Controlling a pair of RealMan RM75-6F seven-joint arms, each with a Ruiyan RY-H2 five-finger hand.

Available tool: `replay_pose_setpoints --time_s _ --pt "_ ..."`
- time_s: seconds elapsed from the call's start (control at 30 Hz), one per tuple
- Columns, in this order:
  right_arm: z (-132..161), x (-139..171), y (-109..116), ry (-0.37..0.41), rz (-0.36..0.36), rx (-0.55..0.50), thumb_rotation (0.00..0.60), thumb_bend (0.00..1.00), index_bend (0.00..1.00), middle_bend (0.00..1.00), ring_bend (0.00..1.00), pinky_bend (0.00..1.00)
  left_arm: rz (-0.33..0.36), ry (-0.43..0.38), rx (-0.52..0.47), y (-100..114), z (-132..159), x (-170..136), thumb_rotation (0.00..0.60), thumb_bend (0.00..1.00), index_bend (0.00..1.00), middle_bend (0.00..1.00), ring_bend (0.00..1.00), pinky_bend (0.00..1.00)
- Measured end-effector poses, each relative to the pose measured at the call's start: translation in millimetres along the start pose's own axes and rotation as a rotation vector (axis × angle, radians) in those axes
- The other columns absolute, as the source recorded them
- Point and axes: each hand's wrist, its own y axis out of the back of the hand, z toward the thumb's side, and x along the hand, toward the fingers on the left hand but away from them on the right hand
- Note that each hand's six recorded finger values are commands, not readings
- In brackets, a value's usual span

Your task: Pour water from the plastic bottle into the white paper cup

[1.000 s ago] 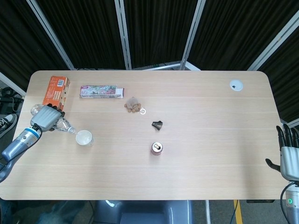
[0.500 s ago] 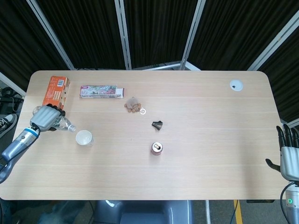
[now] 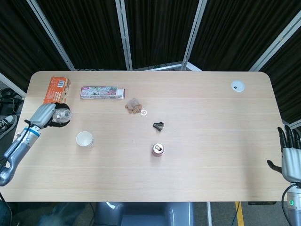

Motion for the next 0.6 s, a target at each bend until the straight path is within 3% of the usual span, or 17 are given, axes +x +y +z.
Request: replay_pose_setpoints --time_s 0.13,0.23,0.4,0.6 --pt "0 0 0 0.000 0.000 -0.002 0.600 0.00 0.00 0.00 0.00 0.00 0.006 -0.049 -0.240 -8 31 8 0.600 0.35 0.57 0.46 0.37 0.36" --pt "-1 0 1 -0.004 -0.001 -0.004 0.600 0.00 0.00 0.00 0.00 0.00 0.009 -0.091 -0.350 -12 56 16 0.600 0.35 0.57 0.47 0.37 0.36" --pt "-3 -1 -1 -0.011 0.006 -0.003 0.600 0.00 0.00 0.00 0.00 0.00 -0.001 -0.143 -0.483 -22 96 29 0.600 0.35 0.57 0.47 0.37 0.36" --pt "-5 -2 0 -0.016 0.005 -0.003 0.600 0.00 0.00 0.00 0.00 0.00 -0.076 -0.161 -0.567 -64 140 42 0.600 0.35 0.57 0.47 0.37 0.36"
